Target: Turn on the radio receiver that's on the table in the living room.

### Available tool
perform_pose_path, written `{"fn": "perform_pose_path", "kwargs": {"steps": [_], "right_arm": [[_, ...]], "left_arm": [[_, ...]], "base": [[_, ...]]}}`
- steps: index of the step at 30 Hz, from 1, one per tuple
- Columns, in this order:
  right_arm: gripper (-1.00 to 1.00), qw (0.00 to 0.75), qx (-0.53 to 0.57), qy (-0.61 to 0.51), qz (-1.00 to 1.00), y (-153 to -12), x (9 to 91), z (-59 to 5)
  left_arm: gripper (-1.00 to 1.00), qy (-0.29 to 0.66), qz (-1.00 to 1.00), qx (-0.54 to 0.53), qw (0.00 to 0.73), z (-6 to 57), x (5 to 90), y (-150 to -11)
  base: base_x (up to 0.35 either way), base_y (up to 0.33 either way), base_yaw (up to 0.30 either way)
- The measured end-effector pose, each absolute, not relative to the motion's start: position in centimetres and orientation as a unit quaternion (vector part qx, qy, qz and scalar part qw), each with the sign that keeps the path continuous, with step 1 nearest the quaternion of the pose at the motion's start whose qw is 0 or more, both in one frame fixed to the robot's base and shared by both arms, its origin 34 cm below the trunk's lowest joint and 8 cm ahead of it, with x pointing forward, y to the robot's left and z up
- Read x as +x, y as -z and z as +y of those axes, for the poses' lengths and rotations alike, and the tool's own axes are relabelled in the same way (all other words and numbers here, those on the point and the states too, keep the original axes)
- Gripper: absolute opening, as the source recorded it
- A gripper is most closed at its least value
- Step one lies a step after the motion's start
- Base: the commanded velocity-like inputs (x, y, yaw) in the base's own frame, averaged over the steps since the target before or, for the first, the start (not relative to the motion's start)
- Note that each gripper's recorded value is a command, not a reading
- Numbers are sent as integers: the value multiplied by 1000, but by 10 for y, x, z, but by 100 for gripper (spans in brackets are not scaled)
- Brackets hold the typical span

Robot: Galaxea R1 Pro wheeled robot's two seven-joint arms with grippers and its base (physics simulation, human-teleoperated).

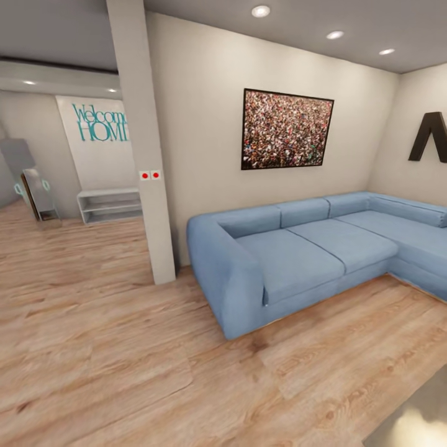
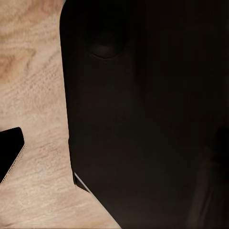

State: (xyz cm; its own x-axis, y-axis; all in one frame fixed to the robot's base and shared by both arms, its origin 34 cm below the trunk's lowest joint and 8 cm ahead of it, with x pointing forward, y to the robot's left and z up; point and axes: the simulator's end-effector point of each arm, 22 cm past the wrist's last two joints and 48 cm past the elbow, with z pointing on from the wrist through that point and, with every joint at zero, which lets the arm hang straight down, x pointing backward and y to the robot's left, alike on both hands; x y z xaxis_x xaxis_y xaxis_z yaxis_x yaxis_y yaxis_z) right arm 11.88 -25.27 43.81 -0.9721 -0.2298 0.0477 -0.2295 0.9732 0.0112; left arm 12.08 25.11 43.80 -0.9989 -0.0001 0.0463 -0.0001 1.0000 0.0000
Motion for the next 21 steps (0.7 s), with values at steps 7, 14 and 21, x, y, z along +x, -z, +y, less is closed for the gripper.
{"fn": "perform_pose_path", "kwargs": {"steps": [7,14,21], "right_arm": [[100,24,116,3,-993,-438,119,-253],[100,24,116,3,-993,-438,119,-253],[100,24,113,3,-993,-438,119,-253]], "left_arm": [[100,0,-1000,0,23,251,121,-438],[100,0,-1000,0,23,251,121,-438],[100,0,-1000,0,23,251,121,-438]], "base": [[323,3,0],[324,0,0],[323,0,-55]]}}
